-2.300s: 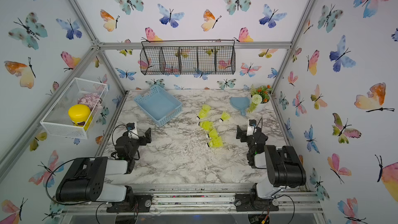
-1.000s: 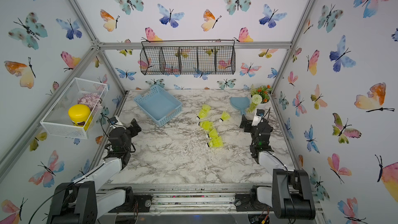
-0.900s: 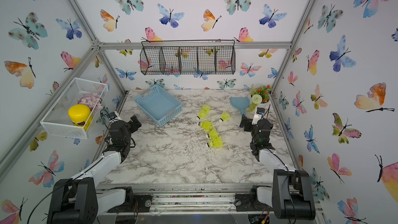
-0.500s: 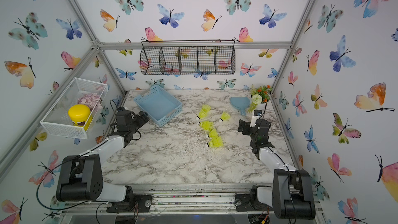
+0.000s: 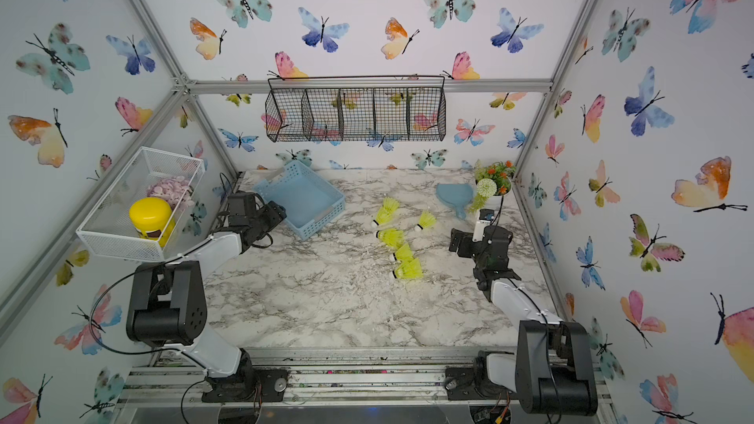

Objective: Put the shuttlecocks into the storage box
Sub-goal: Move the storage box to the center of the board.

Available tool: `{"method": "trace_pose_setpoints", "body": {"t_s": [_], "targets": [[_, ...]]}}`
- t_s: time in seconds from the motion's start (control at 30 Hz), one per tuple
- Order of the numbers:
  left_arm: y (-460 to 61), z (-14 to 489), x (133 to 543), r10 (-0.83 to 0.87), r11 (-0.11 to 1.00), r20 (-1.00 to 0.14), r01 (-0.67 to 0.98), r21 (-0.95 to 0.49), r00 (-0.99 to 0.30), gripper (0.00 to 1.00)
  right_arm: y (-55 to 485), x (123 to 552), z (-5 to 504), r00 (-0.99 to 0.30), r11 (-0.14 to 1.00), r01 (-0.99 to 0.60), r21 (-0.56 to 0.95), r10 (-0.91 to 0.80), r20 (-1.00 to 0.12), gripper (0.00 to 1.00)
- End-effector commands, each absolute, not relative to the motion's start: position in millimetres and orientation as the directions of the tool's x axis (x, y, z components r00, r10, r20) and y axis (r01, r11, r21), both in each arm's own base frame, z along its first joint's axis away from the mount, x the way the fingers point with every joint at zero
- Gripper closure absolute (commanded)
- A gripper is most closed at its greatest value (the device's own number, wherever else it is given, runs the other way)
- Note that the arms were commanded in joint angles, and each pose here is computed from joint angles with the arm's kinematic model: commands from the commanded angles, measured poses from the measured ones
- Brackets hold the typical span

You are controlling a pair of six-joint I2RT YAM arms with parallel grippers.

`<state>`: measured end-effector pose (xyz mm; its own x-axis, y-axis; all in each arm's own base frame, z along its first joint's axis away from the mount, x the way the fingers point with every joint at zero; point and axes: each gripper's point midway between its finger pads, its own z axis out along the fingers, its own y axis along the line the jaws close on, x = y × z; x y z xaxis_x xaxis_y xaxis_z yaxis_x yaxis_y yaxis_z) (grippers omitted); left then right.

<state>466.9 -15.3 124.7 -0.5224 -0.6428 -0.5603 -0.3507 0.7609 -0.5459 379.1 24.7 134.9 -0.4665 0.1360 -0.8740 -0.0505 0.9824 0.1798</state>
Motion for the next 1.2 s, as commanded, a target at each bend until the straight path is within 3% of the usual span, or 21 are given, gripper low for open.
{"method": "trace_pose_setpoints", "body": {"t_s": [0.0, 0.13, 0.23, 0.4, 0.7, 0.87, 1.17], "targets": [[-22, 105, 464, -0.641, 0.758, -0.496, -0.385, -0.526, -0.586, 0.34, 28, 380, 144, -0.457, 0.979, -0.064, 0.196, 0.146, -0.878, 0.02], [-23, 100, 466, -0.640, 0.760, -0.487, -0.395, -0.516, -0.595, 0.46, 28, 379, 143, -0.461, 0.978, -0.064, 0.200, 0.148, -0.875, 0.02], [-24, 96, 468, -0.637, 0.762, -0.480, -0.397, -0.511, -0.603, 0.48, 28, 379, 143, -0.462, 0.977, -0.068, 0.203, 0.149, -0.874, 0.02], [-29, 85, 469, -0.621, 0.770, -0.448, -0.397, -0.499, -0.643, 0.68, 29, 378, 140, -0.468, 0.977, -0.065, 0.204, 0.151, -0.871, 0.02], [-31, 86, 463, -0.599, 0.790, -0.462, -0.389, -0.473, -0.655, 0.92, 29, 377, 138, -0.475, 0.977, -0.066, 0.204, 0.149, -0.867, 0.02], [-35, 87, 456, -0.575, 0.807, -0.464, -0.373, -0.458, -0.674, 1.00, 29, 377, 138, -0.475, 0.977, -0.067, 0.205, 0.149, -0.867, 0.02], [-38, 92, 429, -0.505, 0.853, -0.473, -0.337, -0.397, -0.722, 1.00, 29, 376, 137, -0.479, 0.977, -0.069, 0.203, 0.146, -0.866, 0.02]]}}
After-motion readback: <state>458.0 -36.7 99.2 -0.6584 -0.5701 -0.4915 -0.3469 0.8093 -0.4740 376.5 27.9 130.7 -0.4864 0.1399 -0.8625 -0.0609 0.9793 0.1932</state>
